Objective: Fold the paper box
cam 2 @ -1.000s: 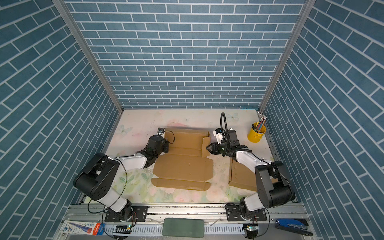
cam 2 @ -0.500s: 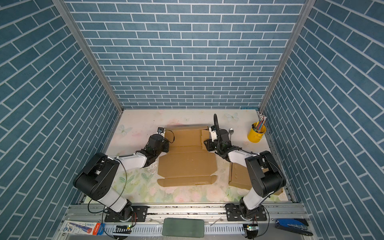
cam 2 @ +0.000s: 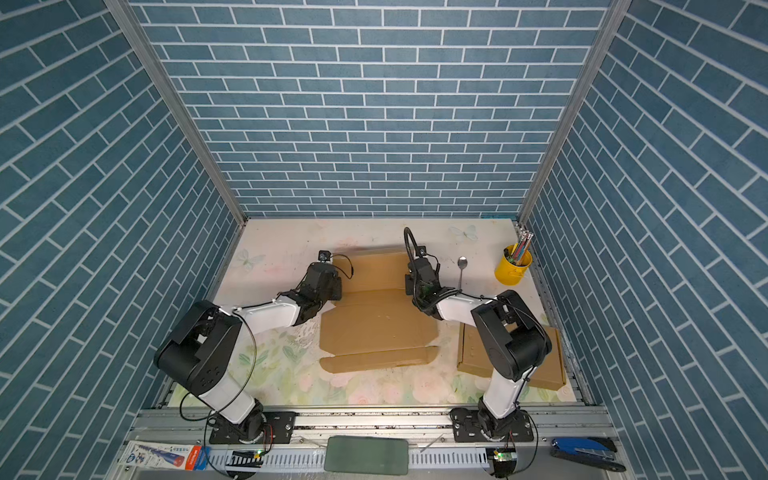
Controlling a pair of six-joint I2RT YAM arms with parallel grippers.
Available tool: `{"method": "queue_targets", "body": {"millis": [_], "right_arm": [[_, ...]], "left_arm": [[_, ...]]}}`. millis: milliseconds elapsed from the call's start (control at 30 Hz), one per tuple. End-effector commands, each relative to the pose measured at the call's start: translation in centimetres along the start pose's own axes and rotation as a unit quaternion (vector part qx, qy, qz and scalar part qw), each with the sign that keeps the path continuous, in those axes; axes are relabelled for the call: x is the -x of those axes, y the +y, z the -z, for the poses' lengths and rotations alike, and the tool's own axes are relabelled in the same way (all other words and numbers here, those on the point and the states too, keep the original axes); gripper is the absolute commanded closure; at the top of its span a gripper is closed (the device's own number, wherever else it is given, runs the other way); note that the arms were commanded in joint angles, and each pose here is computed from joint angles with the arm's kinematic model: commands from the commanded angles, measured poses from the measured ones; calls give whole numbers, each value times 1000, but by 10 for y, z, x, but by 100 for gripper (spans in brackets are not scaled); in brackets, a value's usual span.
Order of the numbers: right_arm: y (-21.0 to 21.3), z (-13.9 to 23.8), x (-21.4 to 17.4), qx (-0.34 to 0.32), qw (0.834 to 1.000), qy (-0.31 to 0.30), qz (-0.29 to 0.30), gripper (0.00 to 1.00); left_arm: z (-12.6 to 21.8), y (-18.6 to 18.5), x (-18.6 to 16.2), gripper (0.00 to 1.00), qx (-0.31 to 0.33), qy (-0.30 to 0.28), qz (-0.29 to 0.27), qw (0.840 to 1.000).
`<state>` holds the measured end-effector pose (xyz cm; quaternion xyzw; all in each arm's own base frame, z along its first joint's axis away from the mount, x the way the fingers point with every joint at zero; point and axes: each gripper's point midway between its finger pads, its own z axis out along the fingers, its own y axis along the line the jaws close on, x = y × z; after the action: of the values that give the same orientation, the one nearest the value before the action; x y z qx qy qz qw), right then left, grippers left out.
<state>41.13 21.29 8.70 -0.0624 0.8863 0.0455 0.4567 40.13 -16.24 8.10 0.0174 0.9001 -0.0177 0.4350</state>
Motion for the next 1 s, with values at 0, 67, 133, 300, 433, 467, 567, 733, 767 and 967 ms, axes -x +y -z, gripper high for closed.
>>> {"method": "queue_targets", "body": {"millis": [0, 67, 133, 300, 433, 467, 567, 733, 767, 967], "right_arm": [[-33, 11, 4, -126, 992, 4, -19, 100], [-31, 11, 1, -130, 991, 13, -19, 100], [-27, 11, 3, -128, 991, 32, -8, 100], [-17, 30, 23, -104, 989, 86, 52, 100], [-7, 42, 22, -72, 976, 161, 127, 100], [-5, 43, 20, -65, 971, 179, 146, 100], [1, 51, 17, -38, 954, 227, 193, 100], [7, 58, 13, 0, 915, 301, 269, 100], [7, 57, 10, 7, 907, 317, 278, 100], [20, 53, -3, 56, 865, 378, 324, 100]], "left_arm": [[5, 29, -31, 100, 96, 55, 5, 994], [5, 31, -36, 100, 105, 67, 19, 992], [5, 30, -39, 100, 109, 86, 23, 990], [24, 30, -36, 96, 107, 128, 28, 986], [39, 24, -43, 72, 72, 161, 51, 983], [43, 23, -44, 67, 65, 166, 55, 982], [54, 18, -46, 54, 39, 184, 66, 980], [82, 12, -39, 34, -6, 196, 61, 979], [89, 12, -36, 29, -17, 198, 56, 978], [128, -6, -7, 17, -115, 198, 12, 973]]}}
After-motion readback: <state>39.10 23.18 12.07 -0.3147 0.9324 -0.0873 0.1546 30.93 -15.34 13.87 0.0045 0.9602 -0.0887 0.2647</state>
